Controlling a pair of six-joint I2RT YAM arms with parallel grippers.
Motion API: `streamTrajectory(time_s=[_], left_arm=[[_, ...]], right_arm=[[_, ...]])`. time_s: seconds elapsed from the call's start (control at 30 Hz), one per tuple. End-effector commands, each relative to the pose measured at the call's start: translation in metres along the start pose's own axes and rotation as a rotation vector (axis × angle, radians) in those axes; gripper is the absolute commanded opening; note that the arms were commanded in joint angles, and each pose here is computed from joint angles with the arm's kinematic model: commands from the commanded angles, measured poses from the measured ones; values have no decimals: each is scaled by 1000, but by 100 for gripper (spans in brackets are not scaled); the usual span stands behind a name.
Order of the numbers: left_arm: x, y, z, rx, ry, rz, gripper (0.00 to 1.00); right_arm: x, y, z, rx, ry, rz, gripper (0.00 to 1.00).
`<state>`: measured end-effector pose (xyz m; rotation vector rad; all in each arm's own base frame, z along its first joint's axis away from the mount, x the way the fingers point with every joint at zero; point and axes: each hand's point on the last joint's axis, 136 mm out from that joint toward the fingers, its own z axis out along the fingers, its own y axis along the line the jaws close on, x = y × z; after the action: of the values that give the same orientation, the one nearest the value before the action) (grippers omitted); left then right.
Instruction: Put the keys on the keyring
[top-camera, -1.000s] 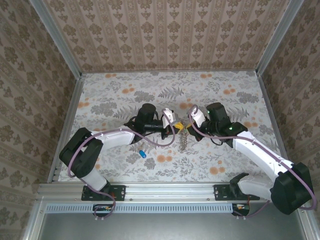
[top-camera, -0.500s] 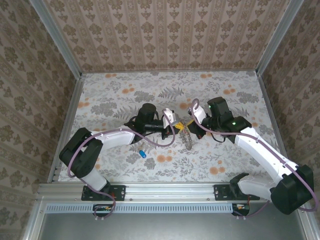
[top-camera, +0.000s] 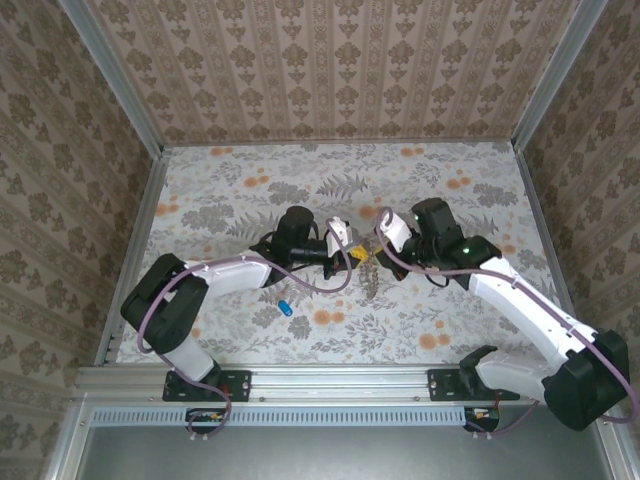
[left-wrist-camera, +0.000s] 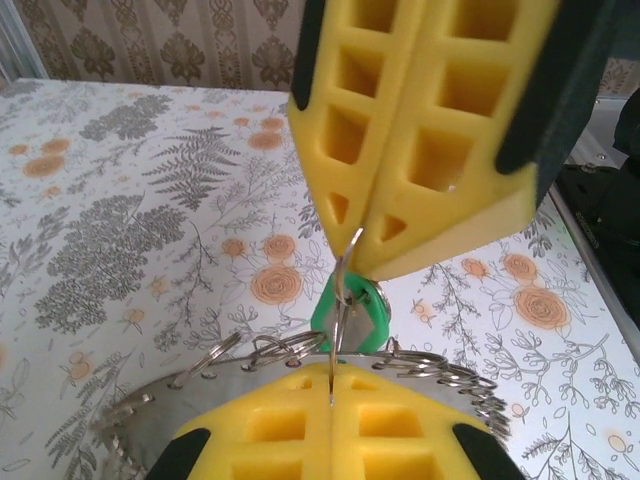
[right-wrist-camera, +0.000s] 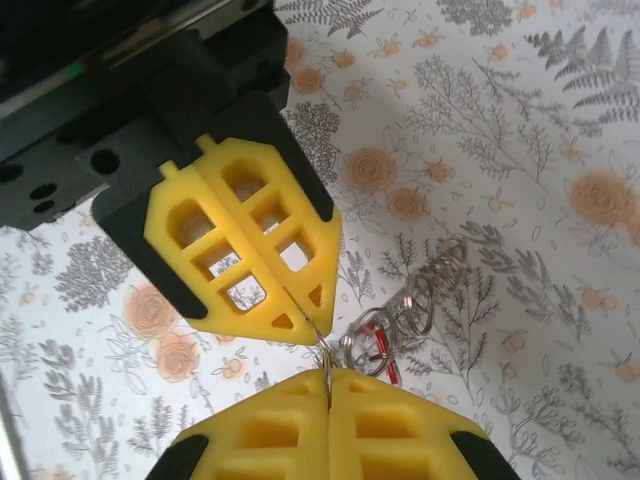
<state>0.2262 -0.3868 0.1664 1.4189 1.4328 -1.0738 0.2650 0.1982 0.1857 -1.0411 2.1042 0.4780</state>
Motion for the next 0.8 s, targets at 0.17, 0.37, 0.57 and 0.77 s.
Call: streamTrajectory(time_s=[0.17,0.37,0.57,0.77], left_arm=[[-7,3,3,19,-14,14,0],[-9,4,4,21,-25,11,0],[-10,5,7,27,-42,2,0],[-8,7,6,11,-43,0,0]], right_arm=[[9,0,8,25,-20,-148,1],[25,1,17,20,-6,-143,5],[24,3,29,-18,-43,-53,8],[28,-4,31,7,-28,-2,16]])
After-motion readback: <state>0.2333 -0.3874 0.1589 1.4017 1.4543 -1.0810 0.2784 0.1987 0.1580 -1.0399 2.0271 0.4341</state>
